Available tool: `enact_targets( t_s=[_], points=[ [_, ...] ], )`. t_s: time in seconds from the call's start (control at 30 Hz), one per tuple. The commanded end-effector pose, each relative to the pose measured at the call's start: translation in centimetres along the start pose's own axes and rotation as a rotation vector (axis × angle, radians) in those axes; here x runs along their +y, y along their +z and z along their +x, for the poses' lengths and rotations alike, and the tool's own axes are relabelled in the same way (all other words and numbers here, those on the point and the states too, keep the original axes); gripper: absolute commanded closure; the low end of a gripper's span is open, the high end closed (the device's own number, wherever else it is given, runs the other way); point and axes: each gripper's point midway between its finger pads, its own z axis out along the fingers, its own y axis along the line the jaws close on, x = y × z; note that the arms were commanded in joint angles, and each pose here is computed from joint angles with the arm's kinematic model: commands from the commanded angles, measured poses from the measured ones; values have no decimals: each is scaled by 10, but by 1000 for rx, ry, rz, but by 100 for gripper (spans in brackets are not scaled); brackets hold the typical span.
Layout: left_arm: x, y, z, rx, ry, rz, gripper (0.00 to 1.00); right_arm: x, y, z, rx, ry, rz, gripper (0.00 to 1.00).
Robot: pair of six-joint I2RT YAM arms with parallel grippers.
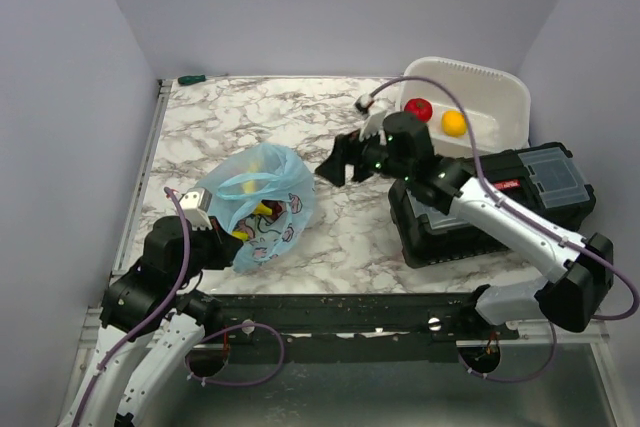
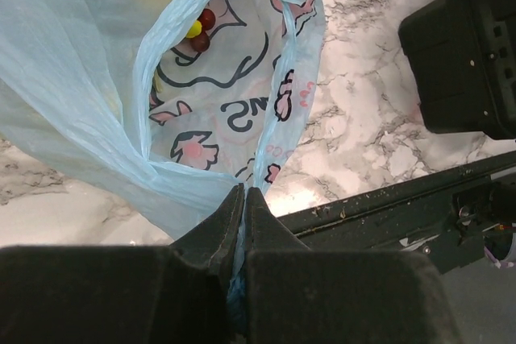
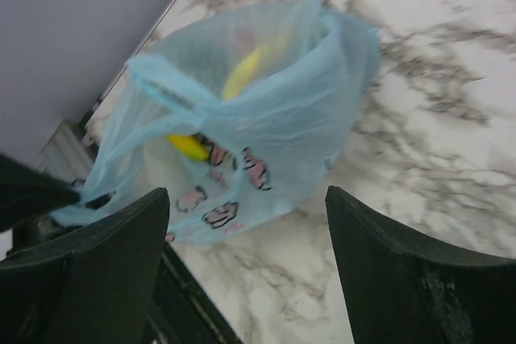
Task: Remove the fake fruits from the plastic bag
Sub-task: Take out the fake fruit from the plastic bag.
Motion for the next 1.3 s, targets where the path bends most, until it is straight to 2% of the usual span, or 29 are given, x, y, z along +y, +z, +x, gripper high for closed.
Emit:
enact_targets(
  t_s=[0.0,0.1,0.17,0.47,0.77,0.97,1.27],
  points=[
    [1,2,-6,-42,5,-1,100,77,10,46,11,-56,-197,20],
    [1,4,-5,-34,5,-1,100,108,23,77,32,-106,-239,24],
    [1,4,-4,-27,7,-1,100,123,35,89,27,-134,-257,34],
    [1,7,-3,-19,8,-1,100,135,102,146,93,-290,-273,58],
    [1,9,-3,-16,6,-5,100,106,145,172,63,-472,-178,58],
    [1,11,-2,-1,8,-10,100,88,166,173,37,-568,-90,53],
    [1,11,-2,-2,9,-8,100,75,191,181,16,-602,-23,46]
  ],
)
